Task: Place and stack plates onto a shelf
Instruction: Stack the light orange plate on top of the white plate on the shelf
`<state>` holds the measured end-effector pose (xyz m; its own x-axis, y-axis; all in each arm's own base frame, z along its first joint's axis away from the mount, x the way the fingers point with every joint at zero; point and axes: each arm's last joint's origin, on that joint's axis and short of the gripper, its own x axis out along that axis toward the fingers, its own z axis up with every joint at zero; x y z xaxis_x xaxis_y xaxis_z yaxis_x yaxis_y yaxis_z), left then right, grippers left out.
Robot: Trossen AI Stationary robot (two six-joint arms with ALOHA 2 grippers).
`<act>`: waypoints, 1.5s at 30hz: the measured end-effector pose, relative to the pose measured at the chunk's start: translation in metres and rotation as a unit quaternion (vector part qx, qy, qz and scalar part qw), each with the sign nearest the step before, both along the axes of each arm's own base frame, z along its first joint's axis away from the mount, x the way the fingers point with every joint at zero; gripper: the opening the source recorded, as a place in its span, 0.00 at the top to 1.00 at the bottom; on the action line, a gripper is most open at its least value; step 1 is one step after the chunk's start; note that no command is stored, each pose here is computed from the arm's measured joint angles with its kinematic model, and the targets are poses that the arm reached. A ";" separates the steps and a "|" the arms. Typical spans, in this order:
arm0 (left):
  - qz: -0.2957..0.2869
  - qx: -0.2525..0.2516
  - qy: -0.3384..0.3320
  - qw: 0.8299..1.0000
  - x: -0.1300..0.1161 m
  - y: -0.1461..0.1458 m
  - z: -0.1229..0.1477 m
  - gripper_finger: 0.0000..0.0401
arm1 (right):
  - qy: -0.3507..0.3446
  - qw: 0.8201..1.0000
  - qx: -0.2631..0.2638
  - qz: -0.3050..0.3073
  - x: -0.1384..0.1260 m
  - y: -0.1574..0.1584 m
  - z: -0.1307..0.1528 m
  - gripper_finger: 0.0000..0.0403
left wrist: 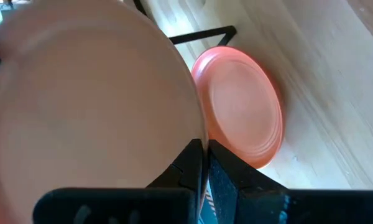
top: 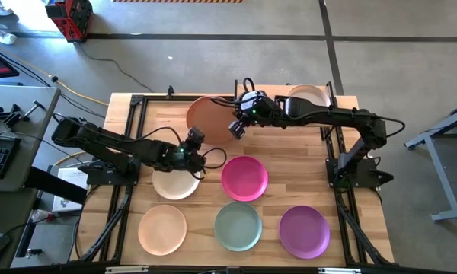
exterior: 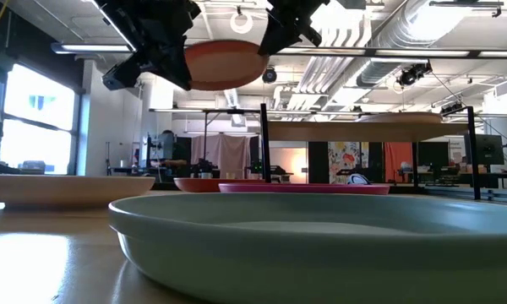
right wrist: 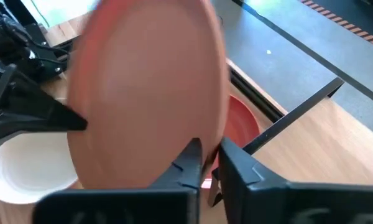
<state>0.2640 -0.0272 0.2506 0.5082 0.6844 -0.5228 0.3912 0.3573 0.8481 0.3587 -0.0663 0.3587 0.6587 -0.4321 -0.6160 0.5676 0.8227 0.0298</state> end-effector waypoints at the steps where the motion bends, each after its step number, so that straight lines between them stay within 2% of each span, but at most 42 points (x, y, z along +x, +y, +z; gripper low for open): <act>1: 0.000 0.000 0.000 1.000 0.000 0.000 0.000 0.97 | 0.000 1.000 0.001 0.000 0.000 0.000 0.000 0.98; 33: 0.026 -0.038 -0.039 0.998 0.000 0.000 0.000 0.95 | 0.001 1.000 0.001 -0.002 0.000 0.000 0.000 1.00; 38: 0.037 -0.067 -0.060 0.995 0.001 -0.001 -0.001 0.90 | 0.001 1.000 0.001 -0.002 0.000 0.000 0.000 1.00; 45: 0.045 -0.078 -0.071 0.993 0.001 -0.001 -0.001 0.76 | 0.003 1.000 0.001 -0.002 0.000 0.000 0.000 1.00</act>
<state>0.2647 -0.0281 0.2498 0.5246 0.6475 -0.5527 0.2308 0.5168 0.8244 0.3583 -0.0660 0.3583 0.6532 -0.4336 -0.6208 0.5718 0.8199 0.0289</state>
